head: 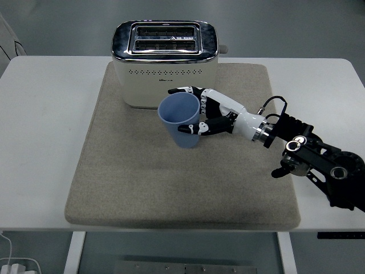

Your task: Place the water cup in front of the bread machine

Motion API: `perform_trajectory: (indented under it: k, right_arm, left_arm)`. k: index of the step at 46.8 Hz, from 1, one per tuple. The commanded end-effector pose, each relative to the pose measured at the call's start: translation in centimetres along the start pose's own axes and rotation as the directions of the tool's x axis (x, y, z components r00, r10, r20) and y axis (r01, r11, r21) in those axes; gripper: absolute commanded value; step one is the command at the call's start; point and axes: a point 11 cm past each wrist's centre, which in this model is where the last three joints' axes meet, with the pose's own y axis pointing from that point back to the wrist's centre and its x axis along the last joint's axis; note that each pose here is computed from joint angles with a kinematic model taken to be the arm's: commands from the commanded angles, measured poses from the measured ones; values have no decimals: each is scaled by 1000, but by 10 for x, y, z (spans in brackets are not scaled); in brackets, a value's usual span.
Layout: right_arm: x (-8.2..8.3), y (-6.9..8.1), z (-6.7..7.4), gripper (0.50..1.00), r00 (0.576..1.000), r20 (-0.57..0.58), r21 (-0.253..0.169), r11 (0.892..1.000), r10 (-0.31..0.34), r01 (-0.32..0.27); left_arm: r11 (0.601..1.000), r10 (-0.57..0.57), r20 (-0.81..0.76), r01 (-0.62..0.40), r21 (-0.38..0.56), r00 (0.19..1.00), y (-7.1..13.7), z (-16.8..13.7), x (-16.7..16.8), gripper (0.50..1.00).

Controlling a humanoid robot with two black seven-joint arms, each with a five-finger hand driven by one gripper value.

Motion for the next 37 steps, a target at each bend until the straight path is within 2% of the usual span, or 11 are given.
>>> perform_trajectory:
  k: [1, 7, 10, 17, 26, 34, 37]
  right_arm:
    - [-16, -17, -1, 507, 1000, 13, 9, 1000, 3, -3]
    - [-41, -39, 1, 517, 999, 33, 12, 1000, 15, -16]
    - [-49, -48, 3, 521, 999, 36, 4, 999, 40, -41]
    - [-35, -44, 12, 531, 990, 0, -35, 990, 138, -138]
    - [-30, -41, 15, 539, 984, -9, -42, 983, 178, -178]
    - [-32, -38, 21, 592, 981, 0, -53, 980, 194, -194]
    - [-33, -36, 25, 645, 981, 8, -60, 979, 196, -195]
  left_arm:
    - [1000, 0, 0, 0, 0, 1000, 0, 0, 0, 1000]
    - [1000, 0, 0, 0, 0, 1000, 0, 0, 0, 1000]
    - [1000, 0, 0, 0, 0, 1000, 0, 0, 0, 1000]
    - [1000, 0, 0, 0, 0, 1000, 0, 0, 0, 1000]
    - [1000, 0, 0, 0, 0, 1000, 0, 0, 0, 1000]
    - [1000, 0, 0, 0, 0, 1000, 0, 0, 0, 1000]
    - [1000, 0, 0, 0, 1, 1000, 0, 0, 0, 1000]
